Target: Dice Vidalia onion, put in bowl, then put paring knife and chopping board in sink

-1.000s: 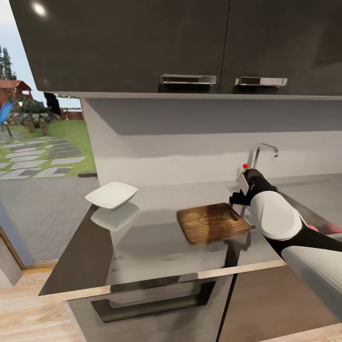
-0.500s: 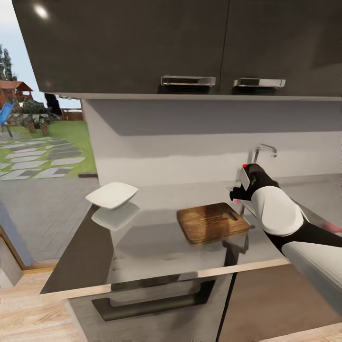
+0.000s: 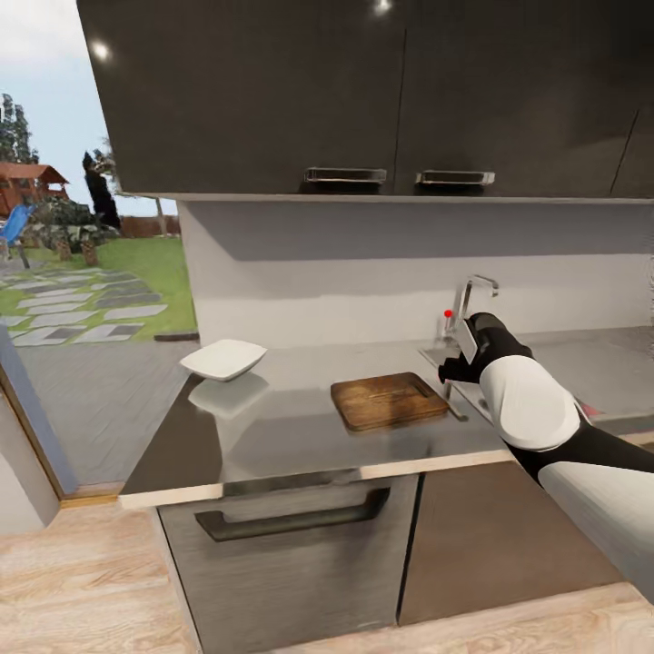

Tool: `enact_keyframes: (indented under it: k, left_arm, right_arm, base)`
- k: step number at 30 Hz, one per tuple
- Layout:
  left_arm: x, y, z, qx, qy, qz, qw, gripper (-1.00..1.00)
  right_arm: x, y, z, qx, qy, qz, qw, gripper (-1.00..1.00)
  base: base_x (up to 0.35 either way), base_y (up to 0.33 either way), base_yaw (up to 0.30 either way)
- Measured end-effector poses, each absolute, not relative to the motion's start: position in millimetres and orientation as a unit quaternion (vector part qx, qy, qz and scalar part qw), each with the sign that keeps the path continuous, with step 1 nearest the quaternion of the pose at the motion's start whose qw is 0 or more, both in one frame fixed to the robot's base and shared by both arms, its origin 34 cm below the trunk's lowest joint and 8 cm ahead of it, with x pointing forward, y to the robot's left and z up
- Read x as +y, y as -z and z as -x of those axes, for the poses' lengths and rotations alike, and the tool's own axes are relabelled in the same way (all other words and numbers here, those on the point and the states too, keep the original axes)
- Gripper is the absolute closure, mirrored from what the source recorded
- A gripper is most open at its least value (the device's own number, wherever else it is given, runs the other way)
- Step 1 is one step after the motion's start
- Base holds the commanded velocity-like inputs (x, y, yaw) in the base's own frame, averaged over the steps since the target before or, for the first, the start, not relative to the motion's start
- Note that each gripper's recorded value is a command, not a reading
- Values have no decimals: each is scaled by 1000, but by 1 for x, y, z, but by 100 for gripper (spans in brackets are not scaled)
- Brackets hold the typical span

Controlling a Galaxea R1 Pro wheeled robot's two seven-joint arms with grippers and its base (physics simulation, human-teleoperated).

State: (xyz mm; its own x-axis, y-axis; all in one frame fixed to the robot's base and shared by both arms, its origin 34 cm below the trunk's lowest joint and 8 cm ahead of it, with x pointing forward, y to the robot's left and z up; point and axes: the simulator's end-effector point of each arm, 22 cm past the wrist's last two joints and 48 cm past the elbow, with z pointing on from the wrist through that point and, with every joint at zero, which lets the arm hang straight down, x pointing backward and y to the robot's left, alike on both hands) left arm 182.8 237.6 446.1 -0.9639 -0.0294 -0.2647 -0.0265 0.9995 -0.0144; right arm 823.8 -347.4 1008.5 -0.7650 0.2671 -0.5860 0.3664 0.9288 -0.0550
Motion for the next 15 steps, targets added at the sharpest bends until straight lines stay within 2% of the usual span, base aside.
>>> enact_keyframes:
  k: [9, 15]
  left_arm:
    - [238, -447, -188, 990, 5, 14, 141, -100]
    - [239, -447, -192, 989, 5, 15, 146, -100]
  right_arm:
    - [-329, -1018, -823, 936, 77, -158, 305, -100]
    - [-326, -1024, -822, 935, 76, -156, 311, -100]
  base:
    - [-334, -116, 0]
    - [-290, -187, 0]
